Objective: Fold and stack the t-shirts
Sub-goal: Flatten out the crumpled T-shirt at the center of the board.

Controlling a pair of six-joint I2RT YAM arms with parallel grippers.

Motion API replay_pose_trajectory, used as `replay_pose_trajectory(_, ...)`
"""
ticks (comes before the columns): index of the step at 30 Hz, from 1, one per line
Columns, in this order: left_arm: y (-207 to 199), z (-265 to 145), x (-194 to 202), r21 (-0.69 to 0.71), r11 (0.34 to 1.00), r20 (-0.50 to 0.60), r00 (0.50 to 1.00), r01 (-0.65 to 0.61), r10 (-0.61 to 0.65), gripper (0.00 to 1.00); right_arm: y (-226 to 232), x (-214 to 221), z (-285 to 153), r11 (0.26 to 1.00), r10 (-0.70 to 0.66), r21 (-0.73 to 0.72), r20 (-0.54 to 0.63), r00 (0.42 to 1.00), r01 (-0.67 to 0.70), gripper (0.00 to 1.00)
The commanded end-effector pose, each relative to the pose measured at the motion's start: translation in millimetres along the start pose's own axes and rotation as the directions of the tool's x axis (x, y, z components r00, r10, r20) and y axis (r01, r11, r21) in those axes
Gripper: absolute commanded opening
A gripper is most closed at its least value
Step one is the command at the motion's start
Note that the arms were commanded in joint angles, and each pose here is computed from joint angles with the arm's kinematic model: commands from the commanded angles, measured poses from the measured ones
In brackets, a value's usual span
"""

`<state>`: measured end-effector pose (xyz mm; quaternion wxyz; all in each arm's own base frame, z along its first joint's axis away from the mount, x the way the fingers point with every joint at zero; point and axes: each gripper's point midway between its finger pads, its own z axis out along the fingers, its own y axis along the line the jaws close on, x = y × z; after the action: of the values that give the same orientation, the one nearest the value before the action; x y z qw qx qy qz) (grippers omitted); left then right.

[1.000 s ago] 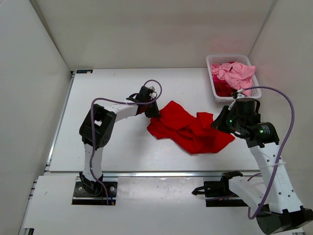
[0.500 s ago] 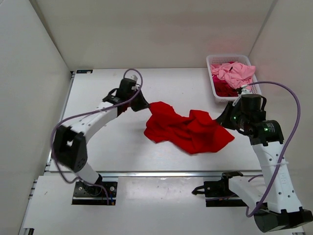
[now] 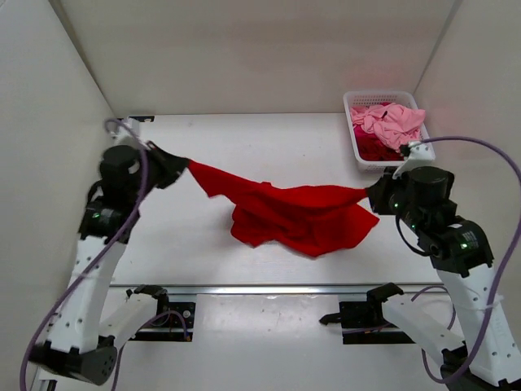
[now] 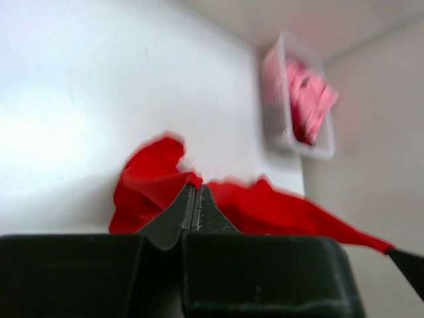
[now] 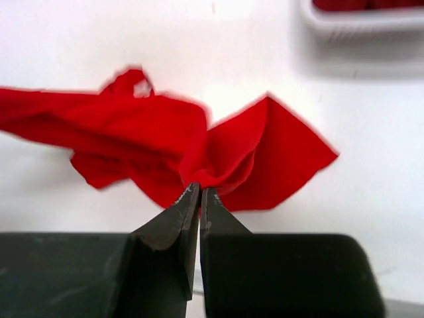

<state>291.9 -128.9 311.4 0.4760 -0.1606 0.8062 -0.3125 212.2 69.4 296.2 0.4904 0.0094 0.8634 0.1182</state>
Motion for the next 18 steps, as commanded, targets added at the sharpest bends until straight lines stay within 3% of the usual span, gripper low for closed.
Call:
replay_pose_trajectory(1,-33.2,-67.1,-60.6,0.067,0.996,0.175,0.983,-0.064,0.052,0.00,8.4,-77.1,-42.7,1.000,-0.021,-0.007,0.257,0.966,0.024,0.00)
replay_pose_trajectory(5,-53.9,-87.8,-71.4,0.095,0.993,0.218,0.975,-0.076,0.053,0.00,19.4,-146.4,-97.2,0.999,-0.026,-0.027,0.396,0.918,0.040,0.00)
replay_pose_trajectory(8,-54.9,-63.7,-74.5,0.112,0.992,0.204,0.979,-0.050,0.026,0.00,36.3,-170.1,-72.2,0.995,-0.058,-0.046,0.401,0.914,0.084,0.00)
replay_pose_trajectory(13,-39.8,-24.1,-105.9,-0.002,1.000,0.213,0.977,-0.030,0.030,0.00,58.0,-186.1,32.9,0.986,-0.113,-0.084,0.316,0.942,0.146,0.00)
replay_pose_trajectory(14,-46.5,-19.8,-117.8,0.005,0.999,0.220,0.975,-0.037,0.035,0.00,70.6,-198.0,29.6,0.973,-0.101,-0.162,0.327,0.940,0.161,0.00)
replay_pose_trajectory(18,-79.8,-33.2,-173.6,0.041,0.999,0.308,0.951,-0.032,0.018,0.00,96.5,-269.4,28.5,0.969,-0.115,-0.147,0.446,0.888,0.200,0.00)
